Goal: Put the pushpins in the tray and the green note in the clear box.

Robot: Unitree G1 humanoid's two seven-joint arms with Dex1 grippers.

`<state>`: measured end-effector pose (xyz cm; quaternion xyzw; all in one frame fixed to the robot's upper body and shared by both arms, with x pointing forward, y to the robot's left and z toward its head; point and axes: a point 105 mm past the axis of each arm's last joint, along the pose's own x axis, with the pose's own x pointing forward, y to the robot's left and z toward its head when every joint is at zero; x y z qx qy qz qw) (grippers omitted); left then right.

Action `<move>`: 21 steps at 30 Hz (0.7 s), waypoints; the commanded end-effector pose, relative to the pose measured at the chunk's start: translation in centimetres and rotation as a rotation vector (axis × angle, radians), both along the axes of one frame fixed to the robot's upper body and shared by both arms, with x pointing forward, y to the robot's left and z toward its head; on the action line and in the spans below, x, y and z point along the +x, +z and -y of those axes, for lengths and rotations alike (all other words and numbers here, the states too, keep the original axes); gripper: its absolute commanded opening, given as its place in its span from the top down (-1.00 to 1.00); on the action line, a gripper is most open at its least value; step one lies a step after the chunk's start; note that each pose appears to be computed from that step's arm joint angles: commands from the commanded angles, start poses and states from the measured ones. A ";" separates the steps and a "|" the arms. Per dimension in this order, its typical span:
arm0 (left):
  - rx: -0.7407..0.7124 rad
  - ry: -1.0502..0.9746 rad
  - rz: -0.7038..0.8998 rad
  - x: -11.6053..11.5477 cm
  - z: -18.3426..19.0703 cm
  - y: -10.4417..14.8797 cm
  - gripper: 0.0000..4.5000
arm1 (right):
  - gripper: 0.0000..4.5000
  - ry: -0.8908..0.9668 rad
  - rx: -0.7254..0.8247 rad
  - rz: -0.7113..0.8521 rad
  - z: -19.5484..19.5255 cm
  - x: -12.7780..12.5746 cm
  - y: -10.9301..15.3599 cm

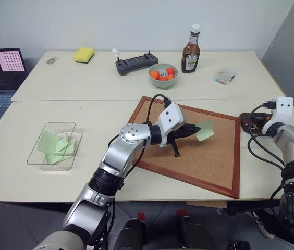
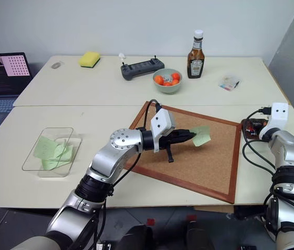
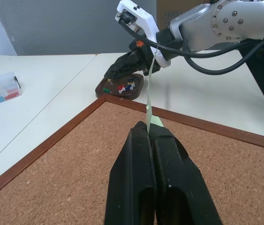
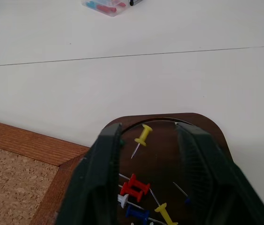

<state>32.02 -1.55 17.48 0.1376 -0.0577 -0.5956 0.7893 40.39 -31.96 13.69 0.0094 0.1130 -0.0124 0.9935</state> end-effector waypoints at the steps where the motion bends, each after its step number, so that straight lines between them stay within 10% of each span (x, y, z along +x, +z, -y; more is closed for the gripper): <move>1: -0.026 -0.015 0.046 -0.4 0.3 1.5 1.00 | -0.31 -0.007 -0.033 0.065 0.2 0.0 1.8; 8: -0.031 -0.006 0.031 -0.7 -0.2 1.2 1.00 | -0.98 0.019 -0.058 0.109 -0.7 -0.6 2.7; 21: -0.168 0.404 0.021 2.3 -9.7 4.8 1.00 | -0.98 0.857 -0.010 0.322 -16.3 -9.6 8.5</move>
